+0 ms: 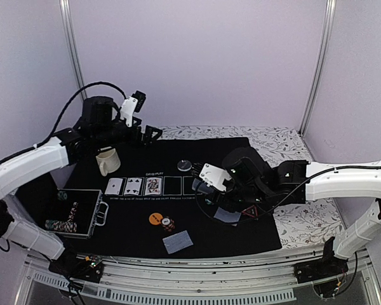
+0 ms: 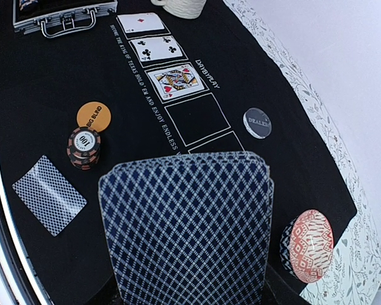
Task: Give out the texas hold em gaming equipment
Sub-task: Pick up the poker card from the face-down deck piles.
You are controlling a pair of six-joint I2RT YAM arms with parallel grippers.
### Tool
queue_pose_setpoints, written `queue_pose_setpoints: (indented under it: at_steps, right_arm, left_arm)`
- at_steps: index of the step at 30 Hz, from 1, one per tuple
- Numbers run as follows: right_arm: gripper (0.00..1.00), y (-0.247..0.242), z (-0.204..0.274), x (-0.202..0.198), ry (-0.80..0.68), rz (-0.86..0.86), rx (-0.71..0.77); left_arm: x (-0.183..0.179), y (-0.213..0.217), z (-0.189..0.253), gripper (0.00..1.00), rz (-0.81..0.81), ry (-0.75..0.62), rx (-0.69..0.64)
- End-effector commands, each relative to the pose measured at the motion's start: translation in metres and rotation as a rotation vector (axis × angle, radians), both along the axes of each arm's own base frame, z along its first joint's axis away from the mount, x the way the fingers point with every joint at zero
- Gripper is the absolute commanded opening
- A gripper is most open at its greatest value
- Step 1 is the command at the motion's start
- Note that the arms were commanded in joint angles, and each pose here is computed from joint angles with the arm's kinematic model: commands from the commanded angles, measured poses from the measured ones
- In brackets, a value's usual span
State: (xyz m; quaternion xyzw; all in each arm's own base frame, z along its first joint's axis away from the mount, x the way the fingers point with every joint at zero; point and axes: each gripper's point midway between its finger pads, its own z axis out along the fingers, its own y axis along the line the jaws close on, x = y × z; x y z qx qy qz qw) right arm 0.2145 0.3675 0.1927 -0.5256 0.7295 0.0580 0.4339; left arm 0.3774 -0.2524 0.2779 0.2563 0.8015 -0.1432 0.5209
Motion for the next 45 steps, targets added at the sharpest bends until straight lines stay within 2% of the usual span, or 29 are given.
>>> queue_pose_setpoints:
  at_steps: [1,4,8,13,18,20,26,31,40,45]
  right_arm:
    - [0.50,0.007,0.020,0.007,-0.036,-0.011,0.045]
    - [0.51,0.009,0.023,0.007,-0.040,-0.007,0.053]
    - [0.51,0.011,0.026,0.007,-0.043,-0.003,0.061]
    - [0.51,0.012,0.027,0.007,-0.040,0.002,0.068]
    - [0.51,0.014,0.027,0.007,-0.042,0.005,0.067]
    - [0.51,0.014,0.027,0.006,-0.043,0.007,0.070]
    - [0.51,0.015,0.026,0.006,-0.042,0.010,0.069]
    - [0.51,0.015,0.026,0.007,-0.047,0.010,0.068]
    - [0.51,0.008,0.024,0.006,-0.053,-0.002,0.064]
    - [0.51,0.008,0.024,0.006,-0.053,-0.003,0.063]
  left_arm:
    - [-0.061,-0.036,0.044,0.98,-0.324,-0.182,-0.254]
    - [-0.091,-0.054,0.030,0.98,-0.467,-0.084,-0.315]
    - [-0.114,-0.078,0.006,0.98,-0.578,0.071,-0.336]
    - [-0.133,-0.102,-0.016,0.97,-0.662,0.148,-0.312]
    - [-0.149,-0.127,-0.032,0.92,-0.750,0.237,-0.299]
    - [-0.146,-0.131,-0.040,0.88,-0.741,0.253,-0.282]
    - [-0.125,-0.144,-0.062,0.67,-0.666,0.328,-0.228]
    - [-0.124,-0.155,-0.065,0.63,-0.689,0.371,-0.237]
    - [-0.119,-0.137,-0.074,0.54,-0.625,0.341,-0.102]
    - [-0.117,-0.131,-0.072,0.52,-0.606,0.327,-0.074]
